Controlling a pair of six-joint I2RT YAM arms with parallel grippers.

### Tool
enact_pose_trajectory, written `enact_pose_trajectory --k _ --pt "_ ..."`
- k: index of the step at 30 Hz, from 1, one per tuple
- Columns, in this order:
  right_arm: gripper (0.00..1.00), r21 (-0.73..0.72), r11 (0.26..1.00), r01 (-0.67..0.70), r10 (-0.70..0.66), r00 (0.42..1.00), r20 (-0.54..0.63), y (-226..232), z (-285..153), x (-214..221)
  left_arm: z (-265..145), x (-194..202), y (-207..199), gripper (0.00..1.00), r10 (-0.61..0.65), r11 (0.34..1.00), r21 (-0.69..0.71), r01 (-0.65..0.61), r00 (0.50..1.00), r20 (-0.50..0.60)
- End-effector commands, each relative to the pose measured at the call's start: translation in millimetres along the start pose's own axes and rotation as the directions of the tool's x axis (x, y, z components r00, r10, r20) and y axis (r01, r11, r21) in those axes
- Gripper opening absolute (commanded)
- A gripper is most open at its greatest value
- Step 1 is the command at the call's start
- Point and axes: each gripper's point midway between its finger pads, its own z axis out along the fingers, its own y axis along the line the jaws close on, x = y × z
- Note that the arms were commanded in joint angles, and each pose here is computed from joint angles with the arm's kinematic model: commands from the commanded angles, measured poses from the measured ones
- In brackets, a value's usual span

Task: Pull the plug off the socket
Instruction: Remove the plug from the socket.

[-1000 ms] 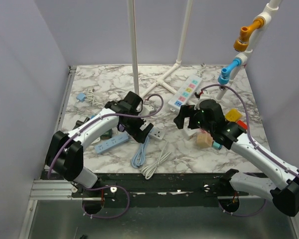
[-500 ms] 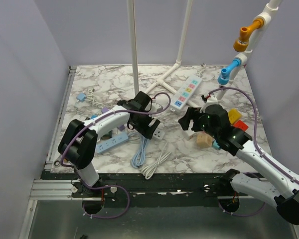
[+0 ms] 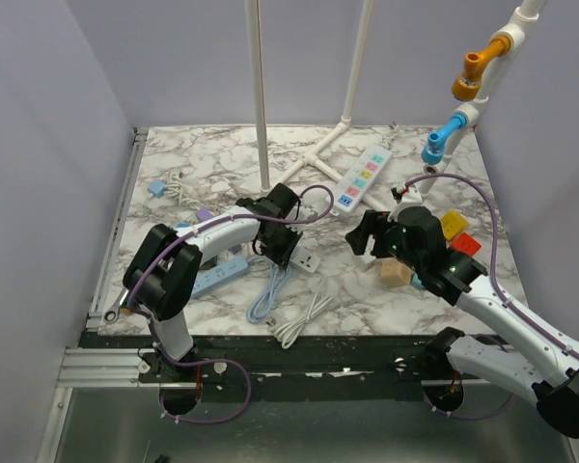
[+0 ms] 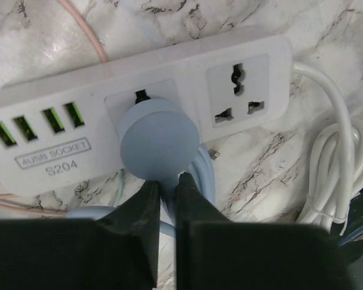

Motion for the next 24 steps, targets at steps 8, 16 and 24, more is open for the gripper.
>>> enact_pose_trajectory --k 8,16,24 --pt "0.88 -0.237 0.969 -0.072 0.047 0.993 -0.11 39.5 15.3 36.5 -56.7 -21.2 -3.3 0.0 0.166 0.985 -0.072 -0.158 0.979 0.12" --pt "1.0 -0.529 0.838 -0.133 0.038 0.982 -0.188 97.0 25.6 46.3 -129.5 -39.9 -26.9 0.0 0.373 0.928 -0.095 -0.361 0.882 0.29" --pt "1.0 -0.637 0.756 -0.15 0.019 0.978 -0.208 120.6 23.5 42.4 -140.8 -31.7 -37.7 0.0 0.419 0.905 -0.068 -0.42 0.85 0.319"
